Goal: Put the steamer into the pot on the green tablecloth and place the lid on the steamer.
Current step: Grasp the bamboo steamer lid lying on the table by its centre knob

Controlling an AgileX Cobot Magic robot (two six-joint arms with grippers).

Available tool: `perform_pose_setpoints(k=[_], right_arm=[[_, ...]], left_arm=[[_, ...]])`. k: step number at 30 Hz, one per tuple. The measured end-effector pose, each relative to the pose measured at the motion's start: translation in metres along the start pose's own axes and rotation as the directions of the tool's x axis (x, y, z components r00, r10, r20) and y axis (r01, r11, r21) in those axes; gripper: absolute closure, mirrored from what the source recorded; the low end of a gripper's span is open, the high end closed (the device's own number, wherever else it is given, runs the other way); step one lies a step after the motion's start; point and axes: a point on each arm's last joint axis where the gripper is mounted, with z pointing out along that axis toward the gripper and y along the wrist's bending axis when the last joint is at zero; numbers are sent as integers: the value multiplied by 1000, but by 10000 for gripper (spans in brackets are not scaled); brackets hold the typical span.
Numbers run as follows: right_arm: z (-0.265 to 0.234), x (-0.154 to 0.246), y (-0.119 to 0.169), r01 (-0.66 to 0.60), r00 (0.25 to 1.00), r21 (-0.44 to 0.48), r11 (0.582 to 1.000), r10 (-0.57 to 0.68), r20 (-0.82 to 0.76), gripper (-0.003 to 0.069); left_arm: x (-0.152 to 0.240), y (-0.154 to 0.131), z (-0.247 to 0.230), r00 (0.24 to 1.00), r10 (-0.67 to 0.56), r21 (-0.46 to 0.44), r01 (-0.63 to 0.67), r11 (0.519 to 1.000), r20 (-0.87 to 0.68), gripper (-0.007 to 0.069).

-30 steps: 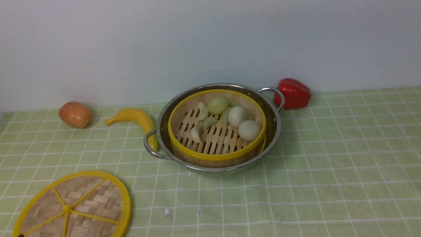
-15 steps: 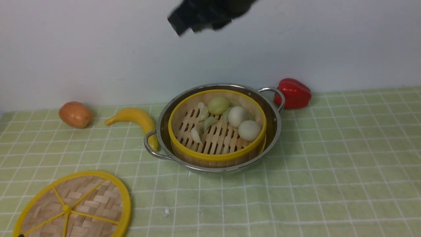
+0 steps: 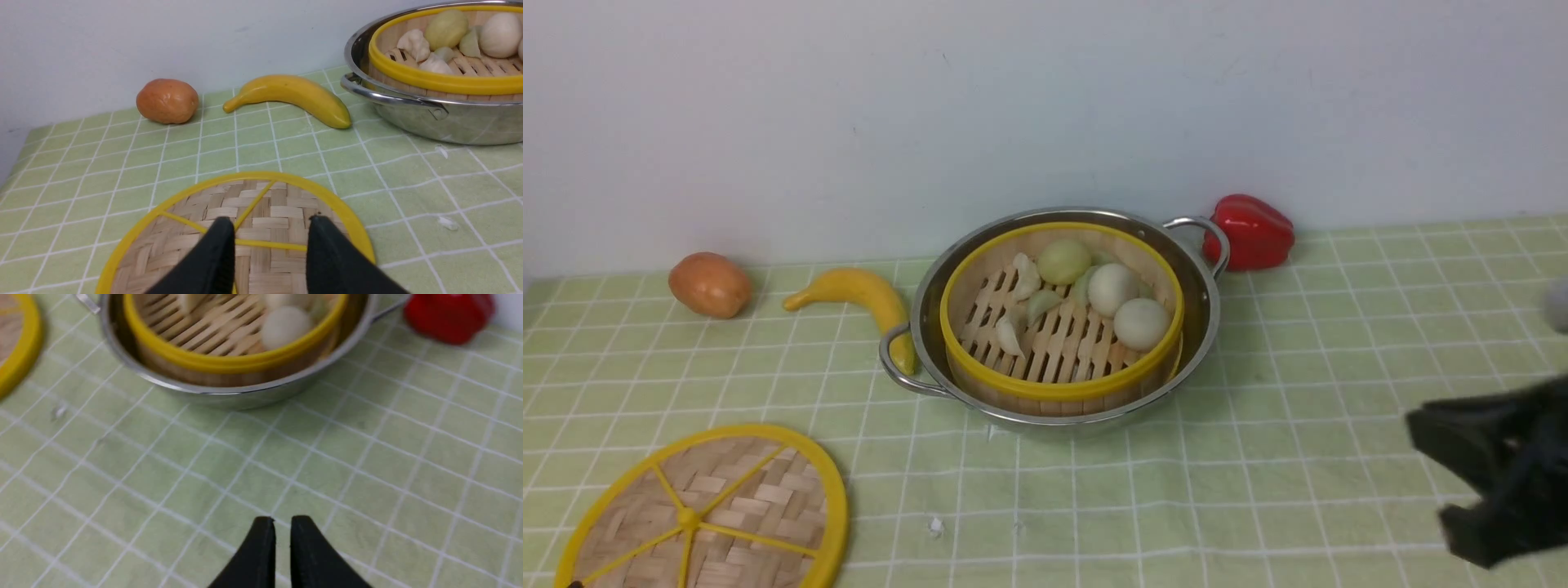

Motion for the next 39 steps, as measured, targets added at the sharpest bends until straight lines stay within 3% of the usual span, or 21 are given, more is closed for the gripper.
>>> perform_pose_setpoints(k=[3, 13, 39], right_arm=[[-21, 42, -22, -73, 976, 93, 993, 52, 212, 554], [-43, 113, -37, -179, 883, 229, 957, 54, 466, 512], [-49, 128, -36, -211, 891, 245, 946, 83, 446, 445]], left_arm=[[0, 0, 0, 1000, 0, 0, 0, 1000, 0, 382], [0, 0, 0, 1000, 0, 0, 0, 1000, 0, 382], [0, 0, 0, 1000, 0, 0, 0, 1000, 0, 382]])
